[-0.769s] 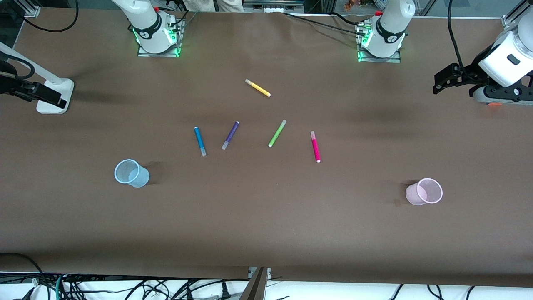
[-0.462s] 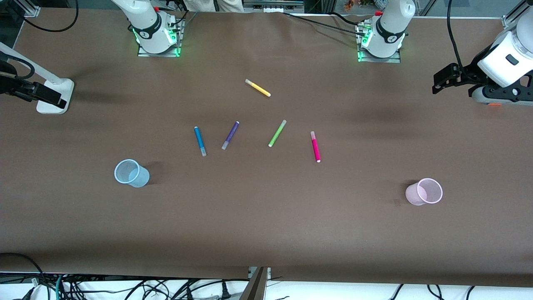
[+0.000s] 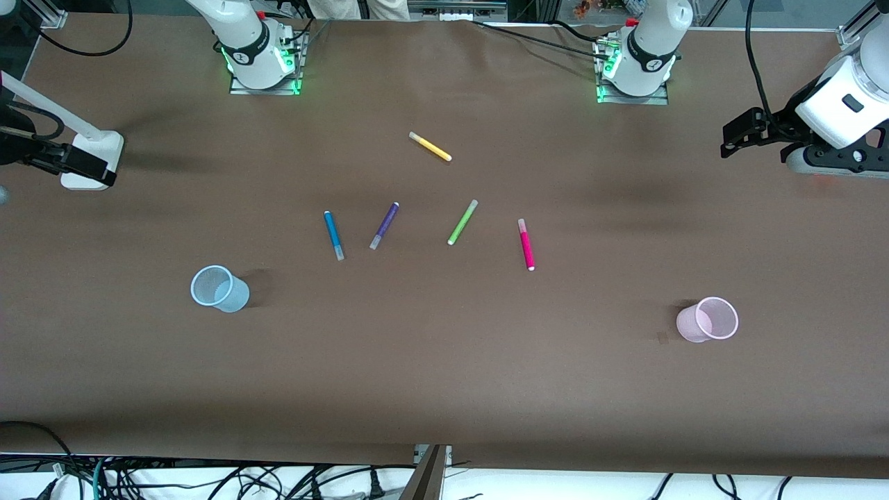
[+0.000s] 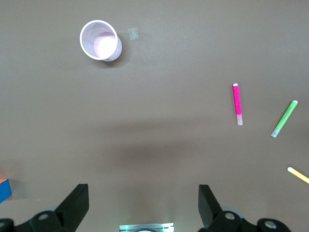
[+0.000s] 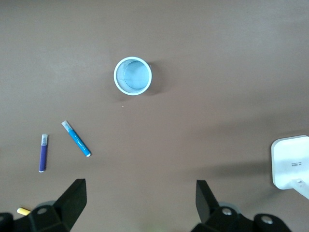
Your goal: Place pink and blue markers in matching cups
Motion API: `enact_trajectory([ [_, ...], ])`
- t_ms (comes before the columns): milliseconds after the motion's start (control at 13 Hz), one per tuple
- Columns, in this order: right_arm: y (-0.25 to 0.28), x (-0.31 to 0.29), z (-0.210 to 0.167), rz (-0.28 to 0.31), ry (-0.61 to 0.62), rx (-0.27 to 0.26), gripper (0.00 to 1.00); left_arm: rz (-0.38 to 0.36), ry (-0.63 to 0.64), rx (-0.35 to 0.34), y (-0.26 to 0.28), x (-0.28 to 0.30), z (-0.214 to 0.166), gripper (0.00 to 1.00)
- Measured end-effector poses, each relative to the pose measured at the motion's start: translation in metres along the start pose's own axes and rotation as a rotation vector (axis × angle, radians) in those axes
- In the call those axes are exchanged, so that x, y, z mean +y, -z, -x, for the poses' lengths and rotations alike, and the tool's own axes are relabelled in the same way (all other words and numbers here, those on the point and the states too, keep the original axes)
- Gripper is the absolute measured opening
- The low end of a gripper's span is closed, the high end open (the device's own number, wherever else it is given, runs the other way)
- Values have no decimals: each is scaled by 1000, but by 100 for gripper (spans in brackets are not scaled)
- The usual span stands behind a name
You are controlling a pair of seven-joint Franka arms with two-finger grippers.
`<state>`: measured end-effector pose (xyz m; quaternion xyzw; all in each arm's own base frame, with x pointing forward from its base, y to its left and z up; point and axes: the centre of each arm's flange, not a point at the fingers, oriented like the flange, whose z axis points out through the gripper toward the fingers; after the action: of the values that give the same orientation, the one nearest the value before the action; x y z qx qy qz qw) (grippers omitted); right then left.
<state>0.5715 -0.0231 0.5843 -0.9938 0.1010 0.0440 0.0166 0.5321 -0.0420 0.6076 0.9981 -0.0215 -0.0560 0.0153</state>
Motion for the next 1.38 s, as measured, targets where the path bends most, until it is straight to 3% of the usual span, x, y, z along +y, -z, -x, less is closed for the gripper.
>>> enact_trajectory([
  [538, -87, -85, -25, 33, 130, -111, 100, 1, 5, 1, 1, -3, 0, 100],
  [1077, -210, -192, -39, 66, 280, -142, 100, 0, 2, 1, 0, -1, 0, 100],
  [1385, -282, -248, -30, 77, 364, -128, 100, 0, 1, 1, 0, 0, 0, 100],
])
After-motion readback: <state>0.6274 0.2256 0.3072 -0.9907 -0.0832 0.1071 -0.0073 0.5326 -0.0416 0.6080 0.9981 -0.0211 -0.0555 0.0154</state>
